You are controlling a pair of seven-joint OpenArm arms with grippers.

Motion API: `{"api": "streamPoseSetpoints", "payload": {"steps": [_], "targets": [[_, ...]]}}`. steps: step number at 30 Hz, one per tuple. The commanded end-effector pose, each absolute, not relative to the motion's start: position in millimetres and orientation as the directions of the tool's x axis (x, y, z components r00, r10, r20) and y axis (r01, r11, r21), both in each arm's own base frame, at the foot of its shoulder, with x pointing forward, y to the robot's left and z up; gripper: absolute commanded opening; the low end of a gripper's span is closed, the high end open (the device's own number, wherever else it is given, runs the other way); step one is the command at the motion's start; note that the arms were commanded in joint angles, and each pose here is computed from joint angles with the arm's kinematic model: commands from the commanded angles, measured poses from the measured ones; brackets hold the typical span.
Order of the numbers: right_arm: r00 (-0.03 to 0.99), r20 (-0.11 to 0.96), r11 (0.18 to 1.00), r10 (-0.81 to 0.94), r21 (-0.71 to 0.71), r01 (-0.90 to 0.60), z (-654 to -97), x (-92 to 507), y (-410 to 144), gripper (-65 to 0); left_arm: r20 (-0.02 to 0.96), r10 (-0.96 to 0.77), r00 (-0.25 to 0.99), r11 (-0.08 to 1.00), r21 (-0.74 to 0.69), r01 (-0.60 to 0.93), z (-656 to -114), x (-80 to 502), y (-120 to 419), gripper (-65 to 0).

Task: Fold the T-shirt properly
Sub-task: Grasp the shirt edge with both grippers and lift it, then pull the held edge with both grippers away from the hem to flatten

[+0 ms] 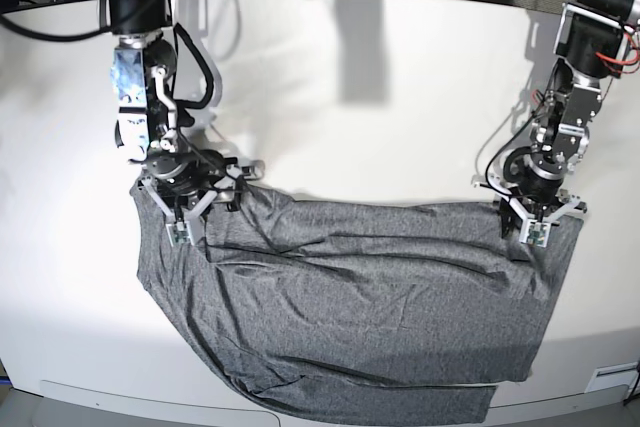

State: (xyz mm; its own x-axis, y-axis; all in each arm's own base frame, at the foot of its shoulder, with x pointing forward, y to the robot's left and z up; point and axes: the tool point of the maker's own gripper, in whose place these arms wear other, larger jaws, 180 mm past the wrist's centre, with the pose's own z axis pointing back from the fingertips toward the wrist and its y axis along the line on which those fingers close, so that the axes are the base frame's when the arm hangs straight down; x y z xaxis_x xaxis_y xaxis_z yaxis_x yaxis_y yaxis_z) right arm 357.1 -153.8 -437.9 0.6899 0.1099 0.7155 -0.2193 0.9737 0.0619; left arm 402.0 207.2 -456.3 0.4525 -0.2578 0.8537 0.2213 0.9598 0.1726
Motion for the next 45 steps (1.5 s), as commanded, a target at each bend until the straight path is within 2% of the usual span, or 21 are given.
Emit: {"api": "streamPoseSetpoints", "payload": {"steps": [1,10,19,24,30,35,45], "targets": [[0.696,0.706,0.972,0.132,0.047,-0.231,-437.9,354.0,-156.5,-36.0,0.808,-0.285,0.515,0.955,0.195,0.223,-469.0,390.5,221.5,-46.5],[0.697,0.699,0.967,0.160,0.031,-0.253,-442.1,320.3,-153.0,-36.0,0.773,-0.320,0.547,0.942,0.197,0.273,-481.3,350.7,218.6,-46.5],[0.697,0.685,0.955,0.214,0.005,-0.298,-432.9,268.6,-148.7,-36.0,0.760,-0.386,0.522,0.906,0.205,0.371,-471.3,301.6,201.9,-46.5],[0.735,0.634,0.949,0.240,0.005,-0.314,-444.7,227.7,-152.8,-36.0,0.700,-0.461,0.545,0.883,0.299,0.362,-486.1,272.8,217.7,-46.5],[0.768,0.581,0.944,0.269,-0.001,-0.330,-452.9,191.9,-161.2,-36.0,0.650,-0.485,0.585,0.874,0.342,0.345,-500.4,237.0,234.6,-46.5],[0.790,0.557,0.955,0.257,-0.019,-0.297,-452.5,173.7,-179.2,-36.0,0.584,-0.563,0.585,0.826,0.384,0.412,-512.7,199.8,234.5,-46.5],[0.819,0.514,0.960,0.254,-0.032,-0.278,-444.8,131.6,-191.8,-36.0,0.636,-0.544,0.548,0.838,0.379,0.391,-486.3,167.7,205.7,-46.5]]}}
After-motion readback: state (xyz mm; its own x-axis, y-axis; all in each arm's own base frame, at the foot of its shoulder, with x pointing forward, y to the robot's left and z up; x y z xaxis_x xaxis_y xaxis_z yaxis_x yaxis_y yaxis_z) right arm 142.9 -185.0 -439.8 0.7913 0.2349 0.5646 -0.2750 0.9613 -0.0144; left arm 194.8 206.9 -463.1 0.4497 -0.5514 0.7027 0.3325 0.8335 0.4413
